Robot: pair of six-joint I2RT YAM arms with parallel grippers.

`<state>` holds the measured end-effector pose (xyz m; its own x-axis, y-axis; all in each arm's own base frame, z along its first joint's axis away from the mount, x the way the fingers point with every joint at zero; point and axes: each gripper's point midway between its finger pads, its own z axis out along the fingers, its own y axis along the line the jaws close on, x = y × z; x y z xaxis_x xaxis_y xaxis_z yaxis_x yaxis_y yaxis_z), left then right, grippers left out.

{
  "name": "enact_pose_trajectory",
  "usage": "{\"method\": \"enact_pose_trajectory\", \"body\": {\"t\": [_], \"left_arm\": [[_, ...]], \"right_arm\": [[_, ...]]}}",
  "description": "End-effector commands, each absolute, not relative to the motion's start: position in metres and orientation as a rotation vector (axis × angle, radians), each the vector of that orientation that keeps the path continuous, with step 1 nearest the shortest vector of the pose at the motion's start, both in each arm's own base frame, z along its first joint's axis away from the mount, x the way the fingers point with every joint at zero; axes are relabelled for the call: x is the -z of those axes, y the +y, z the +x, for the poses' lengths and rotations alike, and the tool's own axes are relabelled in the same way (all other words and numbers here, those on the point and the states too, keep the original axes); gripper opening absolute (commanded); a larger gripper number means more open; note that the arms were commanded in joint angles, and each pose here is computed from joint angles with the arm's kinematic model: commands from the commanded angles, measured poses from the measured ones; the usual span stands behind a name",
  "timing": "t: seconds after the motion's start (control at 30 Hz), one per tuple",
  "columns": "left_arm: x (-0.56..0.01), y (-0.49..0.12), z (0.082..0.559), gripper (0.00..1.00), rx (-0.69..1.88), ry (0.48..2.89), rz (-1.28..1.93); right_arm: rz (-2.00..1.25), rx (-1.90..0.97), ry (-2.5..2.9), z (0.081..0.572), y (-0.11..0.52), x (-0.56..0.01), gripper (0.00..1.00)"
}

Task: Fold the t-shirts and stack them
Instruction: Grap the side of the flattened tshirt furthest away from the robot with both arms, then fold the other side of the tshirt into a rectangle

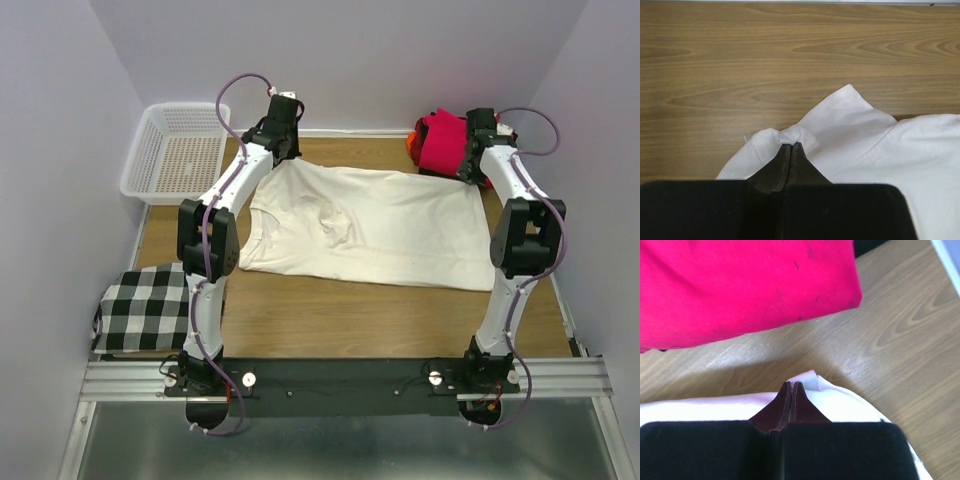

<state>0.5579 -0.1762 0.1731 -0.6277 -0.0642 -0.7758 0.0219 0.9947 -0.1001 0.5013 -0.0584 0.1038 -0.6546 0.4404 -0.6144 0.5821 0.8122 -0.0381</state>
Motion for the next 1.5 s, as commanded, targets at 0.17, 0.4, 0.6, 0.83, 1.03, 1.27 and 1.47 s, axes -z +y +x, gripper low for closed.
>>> {"method": "enact_pose_trajectory", "body": {"t": [0.17,0.4,0.6,0.83,1.03,1.27,1.47], "left_arm": [[-0.196,-0.155,0.561,0.0,0.06,2.18,-0.094],[-0.16,-0.145,0.532,0.0,0.016,2.285,-0.111],[-0.131,-0.134,0.492,0.0,0.003,2.372,-0.152],[-0.111,-0.134,0.46,0.0,0.044,2.459,-0.15],[-0.074,-0.133,0.433,0.39,0.048,2.582,-0.151],[-0.086,-0.135,0.443,0.92,0.052,2.548,-0.152],[-0.112,-0.148,0.495,0.93,0.069,2.442,-0.131]], "right_arm": [[0.742,0.313,2.312,0.489,-0.063,-0.151,0.01],[0.77,0.305,2.396,0.444,-0.056,-0.128,0.01],[0.806,0.278,2.469,0.404,-0.048,-0.106,0.01],[0.814,0.23,2.563,0.366,-0.036,-0.083,0.01],[0.834,0.219,2.653,0.343,-0.029,-0.061,0.01],[0.842,0.269,2.678,0.336,-0.033,-0.057,0.01],[0.852,0.274,2.69,0.334,-0.032,-0.052,0.01]]}}
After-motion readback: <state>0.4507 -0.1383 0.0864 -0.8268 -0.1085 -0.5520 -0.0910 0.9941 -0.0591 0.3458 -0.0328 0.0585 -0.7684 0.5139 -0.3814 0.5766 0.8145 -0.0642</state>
